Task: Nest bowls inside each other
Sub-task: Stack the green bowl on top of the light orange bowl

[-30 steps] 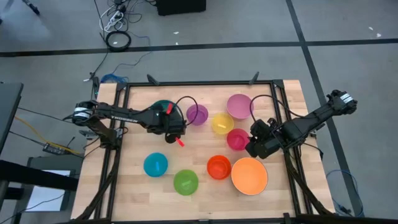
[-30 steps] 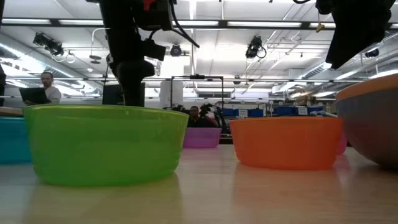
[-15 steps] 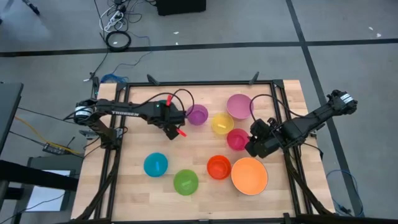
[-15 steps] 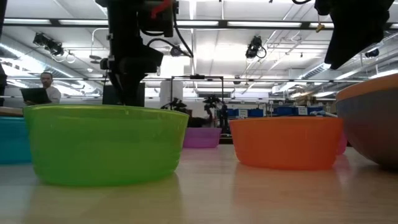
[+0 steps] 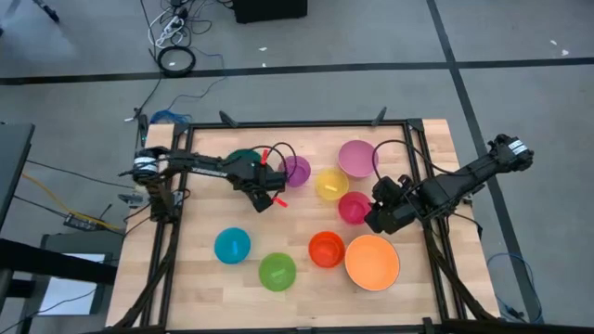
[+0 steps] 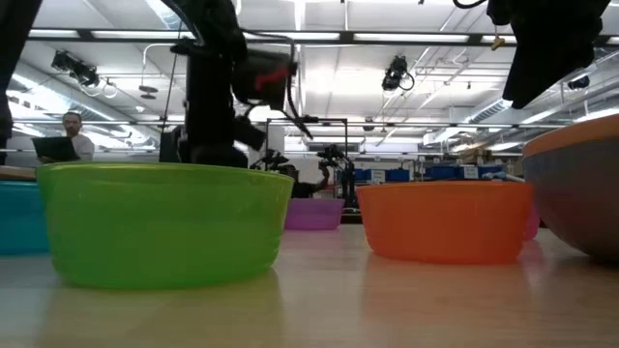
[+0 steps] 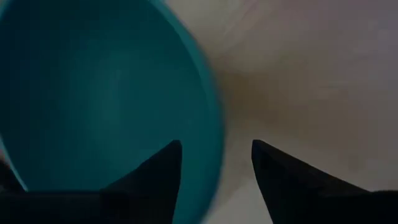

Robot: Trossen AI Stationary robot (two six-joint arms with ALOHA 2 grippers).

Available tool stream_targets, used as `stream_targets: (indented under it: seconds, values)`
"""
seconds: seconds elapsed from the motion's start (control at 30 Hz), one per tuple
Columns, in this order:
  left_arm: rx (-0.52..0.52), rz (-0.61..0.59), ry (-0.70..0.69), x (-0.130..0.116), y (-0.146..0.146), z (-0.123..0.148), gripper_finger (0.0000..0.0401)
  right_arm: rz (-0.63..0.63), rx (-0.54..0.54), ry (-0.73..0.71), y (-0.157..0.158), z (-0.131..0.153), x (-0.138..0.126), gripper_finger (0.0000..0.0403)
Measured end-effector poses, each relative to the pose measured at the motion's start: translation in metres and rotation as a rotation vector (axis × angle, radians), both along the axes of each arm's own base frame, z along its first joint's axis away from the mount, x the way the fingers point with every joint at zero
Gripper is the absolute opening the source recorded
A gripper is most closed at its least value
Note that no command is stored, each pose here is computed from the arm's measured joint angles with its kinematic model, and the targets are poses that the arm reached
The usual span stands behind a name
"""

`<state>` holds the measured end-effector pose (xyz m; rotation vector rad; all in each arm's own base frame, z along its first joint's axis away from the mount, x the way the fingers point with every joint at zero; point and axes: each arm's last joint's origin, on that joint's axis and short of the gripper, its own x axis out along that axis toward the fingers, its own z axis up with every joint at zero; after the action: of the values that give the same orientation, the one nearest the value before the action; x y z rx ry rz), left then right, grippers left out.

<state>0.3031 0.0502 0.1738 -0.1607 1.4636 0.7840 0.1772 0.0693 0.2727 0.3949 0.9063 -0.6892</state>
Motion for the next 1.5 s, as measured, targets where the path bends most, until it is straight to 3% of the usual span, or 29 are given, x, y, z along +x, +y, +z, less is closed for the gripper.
stream_targets:
  seconds: [0.13, 0.33, 0.47, 0.6, 0.73, 0.83, 0.9, 1.07, 1.23, 1.5]
  values:
    - [-0.006, -0.040, 0.070, 0.003, 0.003, -0.015, 0.0179, 0.004, -0.001, 0.002, 0.000, 0.000, 0.000, 0.0170]
    - [-0.060, -0.065, 0.055, 0.003, 0.004, -0.013, 0.0023, 0.005, -0.002, 0.003, 0.000, 0.000, 0.000, 0.0167]
    - [-0.011, -0.085, 0.024, 0.001, 0.002, 0.013, 0.0009, 0.006, -0.008, 0.005, 0.000, 0.000, 0.000, 0.0167]
    - [-0.028, -0.199, -0.211, 0.014, -0.024, 0.074, 0.0008, 0.007, -0.034, 0.024, -0.001, -0.001, -0.002, 0.0167]
    - [-0.094, -0.519, -0.588, 0.035, -0.064, 0.141, 0.0008, -0.023, -0.073, 0.013, -0.004, 0.001, -0.005, 0.0167]
    - [-0.127, -0.709, -0.761, 0.046, -0.085, 0.172, 0.0008, -0.059, -0.085, -0.047, -0.006, 0.006, -0.010, 0.0167]
    - [-0.137, -0.760, -0.841, 0.052, -0.091, 0.182, 0.0008, -0.072, -0.092, -0.106, -0.007, 0.012, -0.016, 0.0167]
    - [-0.217, -0.852, -0.931, 0.076, -0.097, 0.170, 0.0008, -0.070, -0.145, -0.317, -0.008, 0.037, -0.038, 0.0167]
    - [-0.354, -0.981, -1.124, 0.111, -0.107, 0.153, 0.0008, -0.060, -0.205, -0.478, -0.015, 0.063, -0.056, 0.0167]
    - [-0.506, -0.912, -1.276, 0.144, -0.111, 0.127, 0.0007, -0.042, -0.230, -0.515, -0.023, 0.072, -0.066, 0.0167]
